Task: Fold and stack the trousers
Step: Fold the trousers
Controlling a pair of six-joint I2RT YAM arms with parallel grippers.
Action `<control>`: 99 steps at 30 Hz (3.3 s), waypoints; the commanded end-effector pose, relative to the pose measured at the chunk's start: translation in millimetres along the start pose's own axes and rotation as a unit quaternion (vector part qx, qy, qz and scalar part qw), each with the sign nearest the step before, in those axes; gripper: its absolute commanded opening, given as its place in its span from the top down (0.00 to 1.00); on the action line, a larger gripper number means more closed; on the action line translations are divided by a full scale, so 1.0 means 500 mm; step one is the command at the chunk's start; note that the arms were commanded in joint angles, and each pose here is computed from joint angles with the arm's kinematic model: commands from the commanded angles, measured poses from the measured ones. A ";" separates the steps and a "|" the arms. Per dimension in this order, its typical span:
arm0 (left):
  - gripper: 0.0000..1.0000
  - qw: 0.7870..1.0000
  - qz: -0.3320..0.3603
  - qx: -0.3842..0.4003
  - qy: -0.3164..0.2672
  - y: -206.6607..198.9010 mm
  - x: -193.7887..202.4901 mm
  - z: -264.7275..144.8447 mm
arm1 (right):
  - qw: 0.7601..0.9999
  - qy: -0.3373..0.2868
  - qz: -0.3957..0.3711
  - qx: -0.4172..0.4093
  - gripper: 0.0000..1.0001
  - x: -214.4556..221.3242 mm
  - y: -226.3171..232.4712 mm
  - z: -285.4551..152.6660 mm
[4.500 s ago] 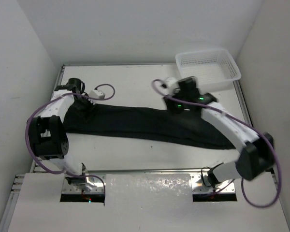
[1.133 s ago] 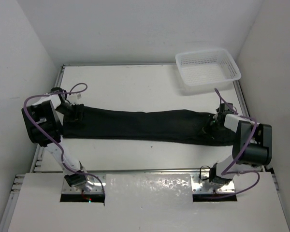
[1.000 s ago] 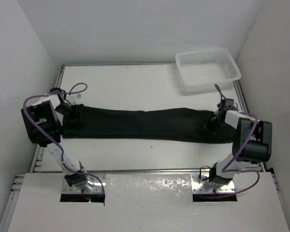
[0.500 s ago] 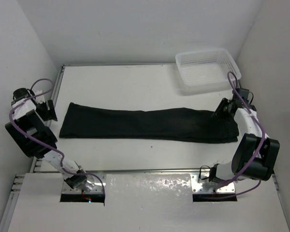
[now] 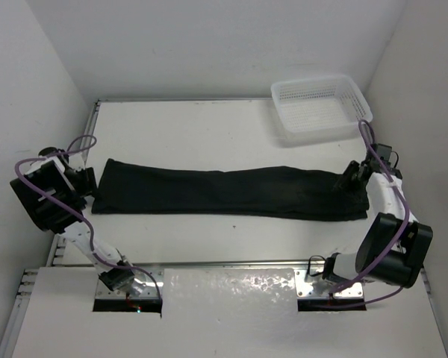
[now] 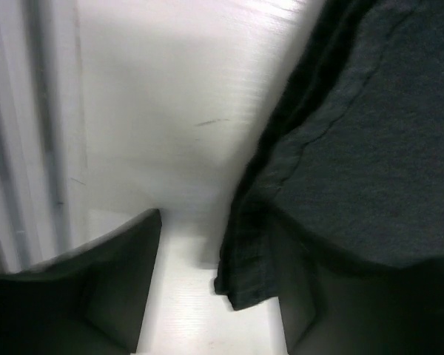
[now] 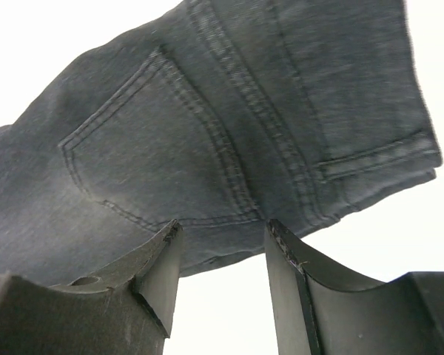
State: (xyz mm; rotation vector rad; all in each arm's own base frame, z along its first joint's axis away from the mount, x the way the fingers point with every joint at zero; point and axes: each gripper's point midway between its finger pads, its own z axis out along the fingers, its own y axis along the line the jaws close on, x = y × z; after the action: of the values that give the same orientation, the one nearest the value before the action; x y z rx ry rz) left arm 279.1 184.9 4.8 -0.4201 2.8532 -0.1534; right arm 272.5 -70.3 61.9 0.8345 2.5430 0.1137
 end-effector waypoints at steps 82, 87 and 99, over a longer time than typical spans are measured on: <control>0.46 0.925 0.308 0.202 -0.098 -0.624 0.029 -0.130 | 0.924 -0.013 -0.261 -0.278 0.54 0.247 0.579 -0.037; 0.31 0.948 0.268 0.156 -0.076 -0.563 0.045 -0.048 | 0.920 0.084 -0.258 -0.283 0.66 0.377 0.602 0.040; 0.27 0.963 0.241 0.119 -0.014 -0.494 0.066 0.032 | 0.929 0.099 -0.303 -0.186 0.69 0.389 0.540 0.130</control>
State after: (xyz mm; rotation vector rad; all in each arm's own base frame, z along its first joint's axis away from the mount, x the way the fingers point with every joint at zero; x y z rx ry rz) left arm 310.9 -69.6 17.7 0.3278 2.7799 -0.4188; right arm 306.0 271.5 -0.8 -0.0819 2.6961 0.6166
